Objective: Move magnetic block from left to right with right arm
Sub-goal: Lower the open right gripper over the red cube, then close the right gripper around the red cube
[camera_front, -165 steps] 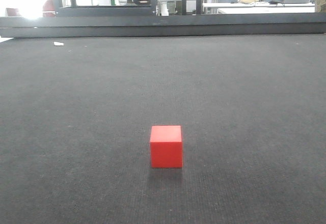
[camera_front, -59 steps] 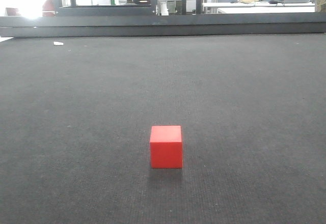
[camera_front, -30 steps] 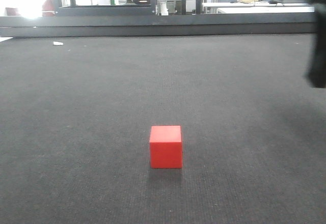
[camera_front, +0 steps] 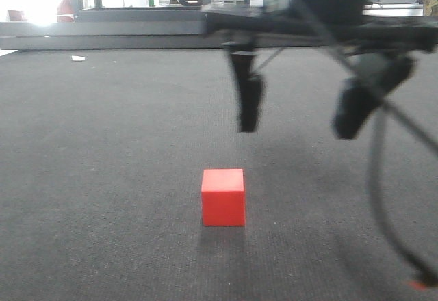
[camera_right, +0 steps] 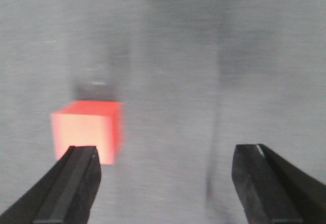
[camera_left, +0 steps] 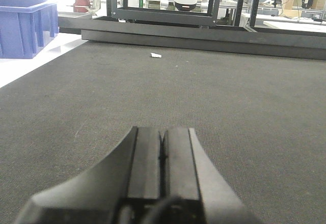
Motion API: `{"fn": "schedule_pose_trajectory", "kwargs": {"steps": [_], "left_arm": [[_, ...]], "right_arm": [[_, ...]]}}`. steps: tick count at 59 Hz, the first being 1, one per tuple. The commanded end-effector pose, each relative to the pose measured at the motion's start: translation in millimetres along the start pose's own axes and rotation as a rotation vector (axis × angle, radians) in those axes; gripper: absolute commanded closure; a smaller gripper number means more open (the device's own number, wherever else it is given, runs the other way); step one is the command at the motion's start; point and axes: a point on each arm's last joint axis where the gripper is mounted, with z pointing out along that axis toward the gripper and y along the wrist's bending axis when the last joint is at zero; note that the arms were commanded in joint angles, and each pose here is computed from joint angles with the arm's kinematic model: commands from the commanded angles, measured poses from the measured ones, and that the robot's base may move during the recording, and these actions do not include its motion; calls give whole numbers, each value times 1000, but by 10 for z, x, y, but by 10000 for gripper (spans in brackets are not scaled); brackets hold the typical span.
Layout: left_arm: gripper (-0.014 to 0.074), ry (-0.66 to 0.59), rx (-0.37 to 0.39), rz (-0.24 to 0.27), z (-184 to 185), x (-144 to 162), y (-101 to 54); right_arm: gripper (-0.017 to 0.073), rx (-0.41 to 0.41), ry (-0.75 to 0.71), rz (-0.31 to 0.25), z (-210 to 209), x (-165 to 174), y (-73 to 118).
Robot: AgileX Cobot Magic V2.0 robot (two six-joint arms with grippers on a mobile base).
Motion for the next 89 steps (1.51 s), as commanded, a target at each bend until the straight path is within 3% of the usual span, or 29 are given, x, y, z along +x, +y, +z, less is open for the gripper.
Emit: {"fn": "schedule_pose_trajectory", "kwargs": {"steps": [1,10,22,38,51,89], "left_arm": [[709,-94,4,-4,-12,-62,-3],[710,-94,4,-4,-12,-62,-3],[710,-94,4,-4,-12,-62,-3],[710,-94,4,-4,-12,-62,-3],[710,-94,4,-4,-12,-62,-3],[710,-94,4,-4,-12,-62,-3]], "right_arm": [[-65,-50,-37,-4,-154,-10,184],[-65,-46,-12,-27,-6,60,392],[-65,-17,24,-49,162,141,491],[-65,27,67,-22,357,148,516],[-65,17,55,2,366,136,528],[-64,36,25,-21,350,48,619]]}}
